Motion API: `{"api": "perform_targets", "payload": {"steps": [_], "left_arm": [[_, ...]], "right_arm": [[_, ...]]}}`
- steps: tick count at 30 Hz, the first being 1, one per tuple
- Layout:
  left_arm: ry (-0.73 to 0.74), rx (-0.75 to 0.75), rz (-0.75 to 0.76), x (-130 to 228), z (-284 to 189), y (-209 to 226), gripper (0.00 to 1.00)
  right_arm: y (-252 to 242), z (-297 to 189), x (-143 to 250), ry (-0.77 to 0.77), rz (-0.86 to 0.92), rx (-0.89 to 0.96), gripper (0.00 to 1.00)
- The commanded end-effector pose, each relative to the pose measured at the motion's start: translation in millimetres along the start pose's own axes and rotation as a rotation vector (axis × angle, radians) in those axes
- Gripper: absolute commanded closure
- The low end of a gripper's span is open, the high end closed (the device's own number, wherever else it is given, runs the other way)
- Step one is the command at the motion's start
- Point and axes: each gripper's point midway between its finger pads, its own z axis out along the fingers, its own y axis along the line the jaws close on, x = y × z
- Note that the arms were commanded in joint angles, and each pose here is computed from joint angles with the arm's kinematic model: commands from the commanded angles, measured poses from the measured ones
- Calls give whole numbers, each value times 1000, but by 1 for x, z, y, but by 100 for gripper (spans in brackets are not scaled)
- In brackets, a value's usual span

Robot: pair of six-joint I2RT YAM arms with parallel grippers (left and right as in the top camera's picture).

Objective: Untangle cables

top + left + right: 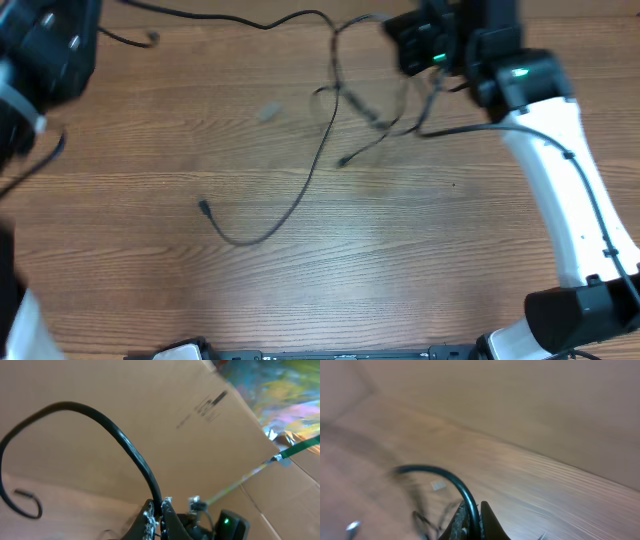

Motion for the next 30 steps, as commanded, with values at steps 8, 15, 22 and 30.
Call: {"api": "perform_targets", "payload": {"steps": [8,15,22,30], "left_arm": [[-488,-325,263,-16,-165,-34,96],[-513,-495,287,-11,-187,-11,96],[-521,-577,293,-11,-194,2,96],[-420,-505,288,-10,-161,5,96]], "right_arm": [[-159,-79,1,-57,193,355,96],[-230,-171,-19,-173,243,557,96],[-266,-274,-39,-327,261,641,96],[-224,-264,-66,-403,283,416,96]]}}
